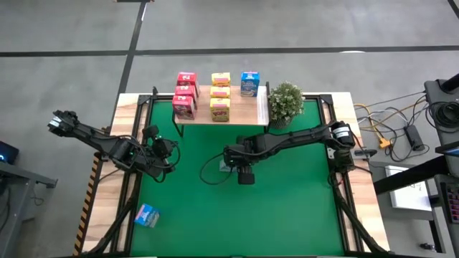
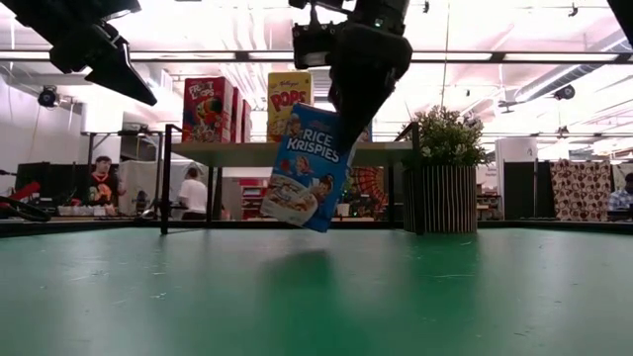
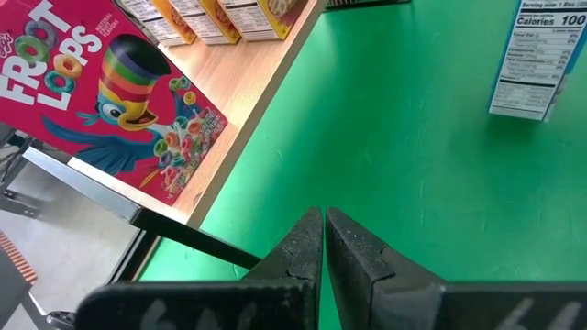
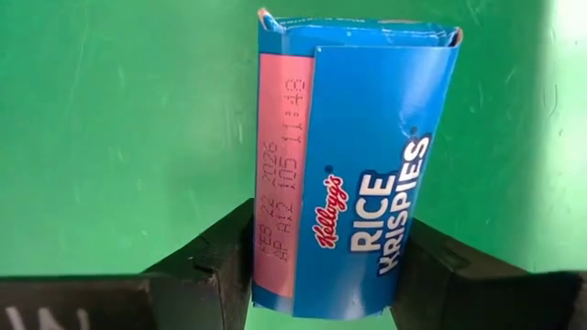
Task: Stack cereal on shelf
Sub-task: Put the top blue cereal box on the shelf aligned with the other blue cereal box
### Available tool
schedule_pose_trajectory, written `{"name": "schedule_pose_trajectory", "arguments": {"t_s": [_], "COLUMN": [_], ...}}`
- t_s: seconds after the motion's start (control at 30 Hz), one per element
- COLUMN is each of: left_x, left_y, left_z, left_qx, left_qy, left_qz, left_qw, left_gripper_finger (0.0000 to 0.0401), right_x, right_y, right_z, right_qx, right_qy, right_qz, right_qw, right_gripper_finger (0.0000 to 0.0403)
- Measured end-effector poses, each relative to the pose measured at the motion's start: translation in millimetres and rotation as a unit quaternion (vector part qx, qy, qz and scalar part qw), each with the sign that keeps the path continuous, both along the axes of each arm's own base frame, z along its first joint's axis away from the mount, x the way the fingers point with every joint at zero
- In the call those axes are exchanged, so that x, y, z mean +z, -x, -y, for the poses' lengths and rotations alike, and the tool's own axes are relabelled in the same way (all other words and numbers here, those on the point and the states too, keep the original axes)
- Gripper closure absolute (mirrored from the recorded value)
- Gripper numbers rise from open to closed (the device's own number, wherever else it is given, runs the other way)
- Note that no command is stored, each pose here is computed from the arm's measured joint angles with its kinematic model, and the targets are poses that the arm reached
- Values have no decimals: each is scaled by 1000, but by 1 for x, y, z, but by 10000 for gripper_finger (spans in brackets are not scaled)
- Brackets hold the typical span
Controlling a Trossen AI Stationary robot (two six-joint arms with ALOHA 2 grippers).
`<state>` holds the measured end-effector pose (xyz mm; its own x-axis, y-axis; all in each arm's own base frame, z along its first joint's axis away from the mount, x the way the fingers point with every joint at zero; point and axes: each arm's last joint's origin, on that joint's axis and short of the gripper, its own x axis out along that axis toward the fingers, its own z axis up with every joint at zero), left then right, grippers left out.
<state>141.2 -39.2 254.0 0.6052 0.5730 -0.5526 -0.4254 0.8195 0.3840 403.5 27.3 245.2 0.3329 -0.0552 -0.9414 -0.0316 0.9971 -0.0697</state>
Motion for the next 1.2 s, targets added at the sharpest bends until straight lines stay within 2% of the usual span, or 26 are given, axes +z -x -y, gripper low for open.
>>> {"name": "schedule_pose_trajectory", "arguments": {"t_s": [0.13, 0.27, 0.6, 0.77, 1.1, 1.2], "left_x": [0, 0, 0, 0, 0, 0], "left_y": [0, 0, 0, 0, 0, 0], "left_z": [0, 0, 0, 0, 0, 0], "left_qx": [0, 0, 0, 0, -2, -2], "left_qy": [0, 0, 0, 0, -2, -3], "left_qz": [0, 0, 0, 0, -2, -3], "left_qw": [1000, 1000, 1000, 1000, 1000, 1000], "left_gripper_finger": [401, 401, 401, 401, 401, 401], "right_x": [0, 0, 0, 3, 32, 36], "right_y": [0, 0, 0, 2, 8, 2], "right_z": [0, 1, 1, 1, 4, 4], "right_qx": [13, -4, -29, -32, -132, -137], "right_qy": [5, 17, 17, 16, -24, -27], "right_qz": [-1, 2, 4, 4, 78, 114], "right_qw": [1000, 1000, 999, 999, 988, 984], "right_gripper_finger": [237, 237, 161, 138, 140, 138]}}
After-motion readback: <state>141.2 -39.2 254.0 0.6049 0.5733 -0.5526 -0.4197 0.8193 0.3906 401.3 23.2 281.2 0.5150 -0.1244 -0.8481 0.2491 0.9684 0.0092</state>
